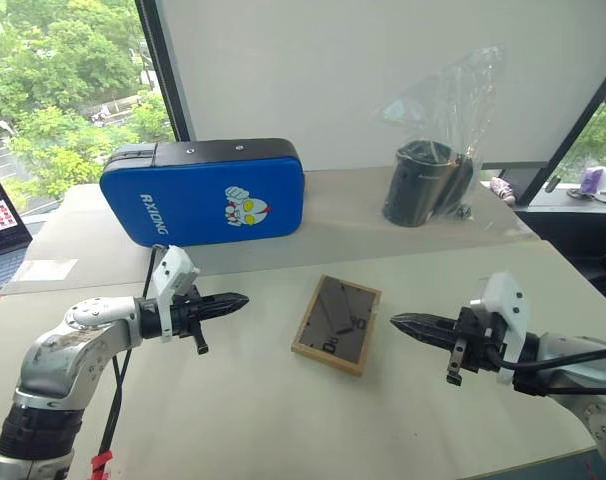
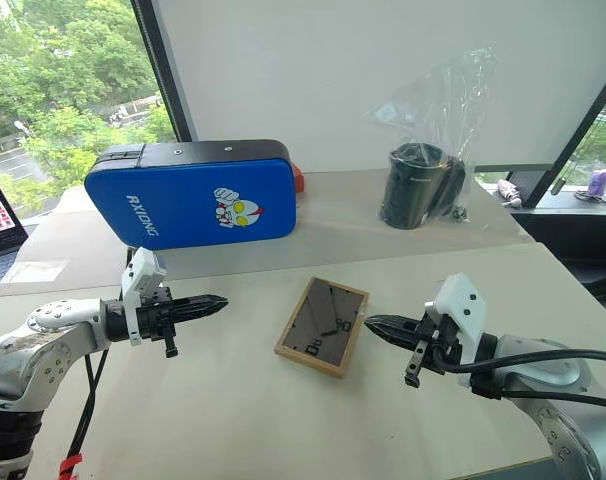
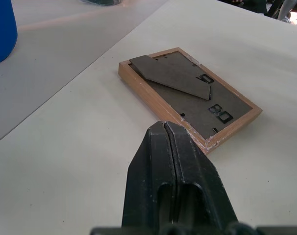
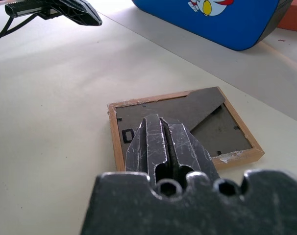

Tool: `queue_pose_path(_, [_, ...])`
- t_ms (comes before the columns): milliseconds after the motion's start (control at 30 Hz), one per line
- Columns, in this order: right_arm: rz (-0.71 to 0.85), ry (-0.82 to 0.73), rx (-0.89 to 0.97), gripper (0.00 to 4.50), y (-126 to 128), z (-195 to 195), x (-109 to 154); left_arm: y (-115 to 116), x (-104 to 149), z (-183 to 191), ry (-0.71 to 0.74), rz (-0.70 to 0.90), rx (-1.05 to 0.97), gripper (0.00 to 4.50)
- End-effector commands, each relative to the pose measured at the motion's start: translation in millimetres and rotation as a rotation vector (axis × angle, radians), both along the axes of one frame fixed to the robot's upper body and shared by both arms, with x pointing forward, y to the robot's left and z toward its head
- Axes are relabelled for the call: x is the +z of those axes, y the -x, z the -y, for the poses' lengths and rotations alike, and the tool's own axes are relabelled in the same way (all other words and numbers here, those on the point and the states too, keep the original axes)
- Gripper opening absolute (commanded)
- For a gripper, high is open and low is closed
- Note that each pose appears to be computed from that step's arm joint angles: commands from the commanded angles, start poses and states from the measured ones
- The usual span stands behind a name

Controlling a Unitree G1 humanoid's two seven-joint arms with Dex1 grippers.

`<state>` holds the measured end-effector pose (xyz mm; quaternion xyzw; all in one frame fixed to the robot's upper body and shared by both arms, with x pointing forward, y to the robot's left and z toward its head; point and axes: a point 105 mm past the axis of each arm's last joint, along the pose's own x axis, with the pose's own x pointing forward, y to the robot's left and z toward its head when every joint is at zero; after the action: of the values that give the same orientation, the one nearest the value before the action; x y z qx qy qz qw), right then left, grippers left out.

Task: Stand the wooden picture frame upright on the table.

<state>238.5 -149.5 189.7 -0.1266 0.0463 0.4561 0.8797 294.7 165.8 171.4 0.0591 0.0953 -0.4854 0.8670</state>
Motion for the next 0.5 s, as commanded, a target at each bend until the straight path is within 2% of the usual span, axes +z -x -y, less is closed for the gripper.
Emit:
queue_pose_path(33, [0.019,0.040,-0.082,0.00,-9.5,9.0,-0.1,-8.1,3.1,3.9,-0.007,0.017,-0.012,0.05])
queue_pose_path(133, [-0.059,0.166,-0.283,0.00,-31.9,32.7,-33.4,-36.6,-25.3,15.0,-0.084,0.006,0.024,0.05])
queue_pose_path(300, [-0.096,0.280,-0.439,0.00,-50.8,47.4,-60.1,-61.6,-46.7,43.6,-0.140,0.027,-0.039,0.05])
queue_pose_path(400, [-0.135,0.329,-0.461,0.00,-54.0,40.1,-76.8,-67.1,-70.5,68.9,-0.252,0.036,-0.127,0.05])
queue_pose_path(500, [-0.147,0.341,-0.428,0.00,-58.1,17.0,-84.1,-61.6,-67.4,95.1,-0.225,0.054,-0.222,0.05])
